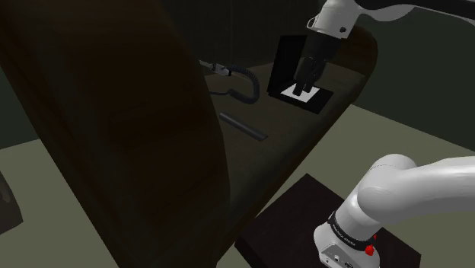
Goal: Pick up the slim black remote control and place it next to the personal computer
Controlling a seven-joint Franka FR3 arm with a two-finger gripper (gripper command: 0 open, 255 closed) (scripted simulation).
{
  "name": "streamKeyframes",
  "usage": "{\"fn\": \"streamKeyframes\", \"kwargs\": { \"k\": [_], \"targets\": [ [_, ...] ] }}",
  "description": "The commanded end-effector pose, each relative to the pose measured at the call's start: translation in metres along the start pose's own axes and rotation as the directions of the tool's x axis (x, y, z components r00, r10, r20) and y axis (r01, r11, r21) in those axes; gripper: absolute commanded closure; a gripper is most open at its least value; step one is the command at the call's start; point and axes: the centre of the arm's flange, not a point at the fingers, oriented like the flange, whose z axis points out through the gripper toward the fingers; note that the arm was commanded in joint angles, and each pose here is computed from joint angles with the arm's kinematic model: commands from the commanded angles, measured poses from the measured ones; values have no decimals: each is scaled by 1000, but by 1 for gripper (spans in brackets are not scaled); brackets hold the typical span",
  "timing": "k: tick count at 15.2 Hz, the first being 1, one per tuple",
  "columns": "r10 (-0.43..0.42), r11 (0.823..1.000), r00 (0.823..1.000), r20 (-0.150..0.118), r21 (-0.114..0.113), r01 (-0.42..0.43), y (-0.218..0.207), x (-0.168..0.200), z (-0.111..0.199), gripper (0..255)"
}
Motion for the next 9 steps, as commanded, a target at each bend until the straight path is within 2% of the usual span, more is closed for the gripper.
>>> {"fn": "streamKeyframes", "kwargs": {
  "k": [1,9],
  "targets": [
    [0,1000,1000,0,0,0,0,0,0,0],
    [55,998,998,39,-25,-54,-51,68,71,0]
  ]
}}
